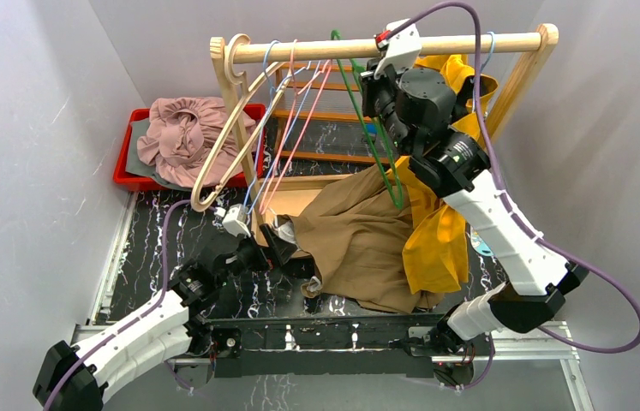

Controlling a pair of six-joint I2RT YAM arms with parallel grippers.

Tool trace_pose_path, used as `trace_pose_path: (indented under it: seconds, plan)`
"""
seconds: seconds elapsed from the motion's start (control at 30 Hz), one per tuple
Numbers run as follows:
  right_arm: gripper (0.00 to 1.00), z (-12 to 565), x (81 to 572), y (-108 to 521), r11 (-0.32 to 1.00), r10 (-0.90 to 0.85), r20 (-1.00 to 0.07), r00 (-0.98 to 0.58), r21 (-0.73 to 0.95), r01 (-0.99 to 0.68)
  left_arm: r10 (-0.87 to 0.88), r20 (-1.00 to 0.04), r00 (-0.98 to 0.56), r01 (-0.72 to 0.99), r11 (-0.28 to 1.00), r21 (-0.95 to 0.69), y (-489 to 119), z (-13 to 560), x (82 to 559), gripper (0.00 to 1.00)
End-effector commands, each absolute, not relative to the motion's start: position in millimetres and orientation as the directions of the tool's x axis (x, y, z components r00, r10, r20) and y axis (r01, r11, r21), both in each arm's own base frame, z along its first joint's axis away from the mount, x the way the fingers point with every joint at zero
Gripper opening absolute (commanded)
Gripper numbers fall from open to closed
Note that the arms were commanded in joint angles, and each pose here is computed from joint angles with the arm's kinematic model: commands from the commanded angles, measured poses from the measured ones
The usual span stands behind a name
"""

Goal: Remove the skirt from the hanger
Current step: Place the hanger at the clothesline.

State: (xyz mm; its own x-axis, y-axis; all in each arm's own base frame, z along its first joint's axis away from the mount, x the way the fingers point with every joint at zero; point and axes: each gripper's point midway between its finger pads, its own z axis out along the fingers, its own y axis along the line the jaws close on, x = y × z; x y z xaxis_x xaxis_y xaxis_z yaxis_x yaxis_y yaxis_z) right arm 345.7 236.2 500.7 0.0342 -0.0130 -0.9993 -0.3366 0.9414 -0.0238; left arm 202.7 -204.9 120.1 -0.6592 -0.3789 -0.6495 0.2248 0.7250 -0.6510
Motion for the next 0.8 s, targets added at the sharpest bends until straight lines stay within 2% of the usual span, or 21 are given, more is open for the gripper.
trace_pose_path:
  seconds: [0.0,0.37,0.47,0.53,0.57,0.63,0.7,0.73,0.77]
  plan:
    - [0.00,554,347,222,0.960,0.092,-0.979,0.183,0.039,-0.276,-0.378,-0.634,-0.675,0.236,0.703,-0.671,-209,123,197,0.99]
    - [0.00,505,372,245,0.964,0.031,-0.995,0.093,0.005,-0.265,-0.351,-0.622,-0.700,0.239,0.705,-0.668,-213,122,195,0.99]
    - [0.04,494,370,246,0.963,0.026,-0.998,0.064,0.008,-0.270,-0.327,-0.614,-0.719,0.232,0.719,-0.655,-214,119,194,0.98]
    - [0.12,489,366,244,0.960,0.026,-0.998,0.050,0.011,-0.280,-0.317,-0.614,-0.723,0.237,0.721,-0.651,-215,120,194,0.99]
    - [0.16,487,363,242,0.959,0.022,-0.999,0.042,0.009,-0.284,-0.314,-0.614,-0.724,0.240,0.720,-0.651,-216,120,194,0.98]
    - [0.37,480,349,233,0.953,-0.001,-1.000,0.001,-0.001,-0.301,-0.312,-0.609,-0.729,0.235,0.722,-0.651,-216,119,194,0.98]
    - [0.63,478,330,223,0.942,-0.012,-0.999,-0.039,0.002,-0.335,-0.303,-0.598,-0.742,0.219,0.733,-0.644,-216,117,193,0.98]
    - [0.83,481,313,216,0.928,-0.009,-0.999,-0.042,0.008,-0.373,-0.308,-0.580,-0.754,0.210,0.724,-0.657,-219,119,193,0.98]
    - [0.98,481,296,209,0.913,-0.004,-0.998,-0.059,0.020,-0.407,-0.333,-0.551,-0.765,0.189,0.702,-0.686,-224,122,193,0.98]
